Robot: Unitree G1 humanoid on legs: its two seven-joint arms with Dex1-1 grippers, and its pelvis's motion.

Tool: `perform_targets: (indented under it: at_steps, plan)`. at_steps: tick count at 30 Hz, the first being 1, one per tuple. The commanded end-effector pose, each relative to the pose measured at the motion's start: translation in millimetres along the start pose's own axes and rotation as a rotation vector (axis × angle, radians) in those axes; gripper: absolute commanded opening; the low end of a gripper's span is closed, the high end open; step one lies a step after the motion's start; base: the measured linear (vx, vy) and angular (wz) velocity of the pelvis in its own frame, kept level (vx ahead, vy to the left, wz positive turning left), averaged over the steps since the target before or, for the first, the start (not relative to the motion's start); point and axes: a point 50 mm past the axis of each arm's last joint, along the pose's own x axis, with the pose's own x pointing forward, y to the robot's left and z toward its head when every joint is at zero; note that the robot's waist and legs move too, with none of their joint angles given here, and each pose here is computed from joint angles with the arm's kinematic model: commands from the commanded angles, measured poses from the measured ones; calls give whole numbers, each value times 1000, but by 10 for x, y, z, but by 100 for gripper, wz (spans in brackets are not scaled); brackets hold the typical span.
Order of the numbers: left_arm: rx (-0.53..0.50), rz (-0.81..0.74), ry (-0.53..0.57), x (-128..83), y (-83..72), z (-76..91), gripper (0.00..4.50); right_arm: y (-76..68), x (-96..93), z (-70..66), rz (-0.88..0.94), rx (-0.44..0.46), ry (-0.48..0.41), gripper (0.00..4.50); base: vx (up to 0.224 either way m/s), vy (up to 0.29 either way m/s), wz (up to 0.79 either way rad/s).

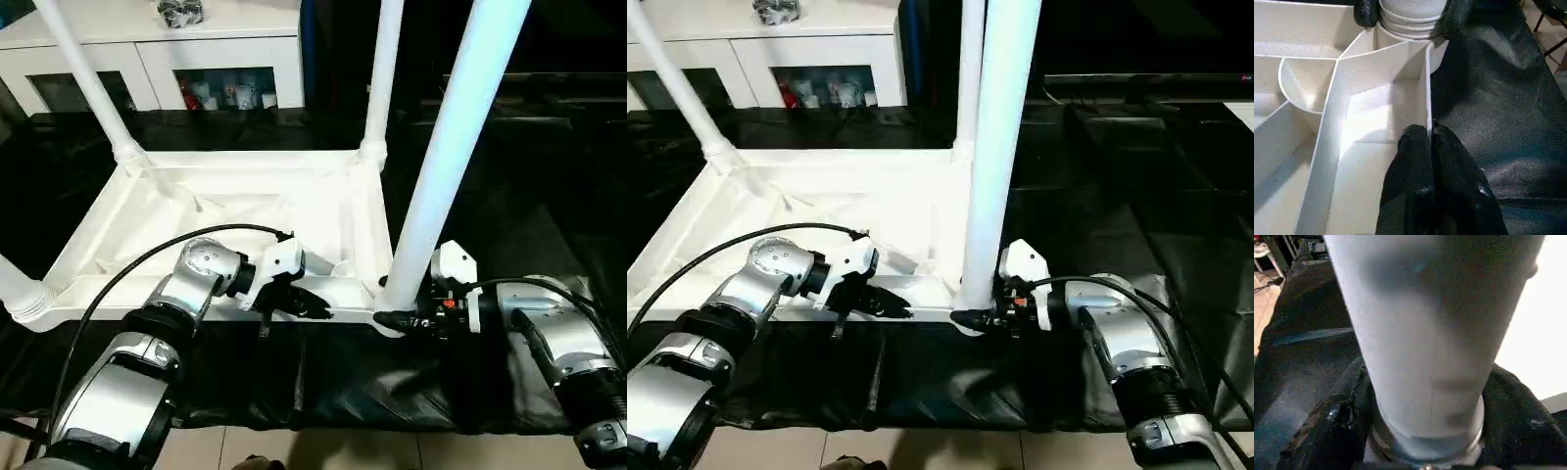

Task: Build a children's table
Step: Rotate leg to tighten

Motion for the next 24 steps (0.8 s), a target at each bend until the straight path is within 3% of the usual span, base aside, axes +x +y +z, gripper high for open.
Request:
perform_targets:
  at_steps: [1,5,9,12,16,17,19,20,24]
  plan:
    - [17,-3,-15,28,34,81,0,-38,81,14,-84,28,-28,271,0,0,0]
    - [-24,68,-19,88,73,74,0,-95,172,-36,-237,52,-21,267,0,0,0]
    - [-76,199,-3,234,144,76,0,-141,353,-132,-477,131,-15,266,0,0,0]
    - [-116,294,-26,478,173,167,0,-115,629,-142,-666,233,-44,266,0,0,0]
    - [-139,342,-49,633,173,235,0,-74,802,-95,-705,254,-54,266,0,0,0]
    - [-139,339,-58,756,133,264,0,-49,902,-27,-686,222,-62,266,0,0,0]
    - [-133,338,-53,798,117,266,0,-48,930,4,-685,207,-69,266,0,0,0]
    - [-129,341,-46,838,102,268,0,-58,957,48,-706,187,-83,301,0,0,0]
    - [-124,345,-39,816,103,253,0,-84,916,79,-715,193,-119,344,0,0,0]
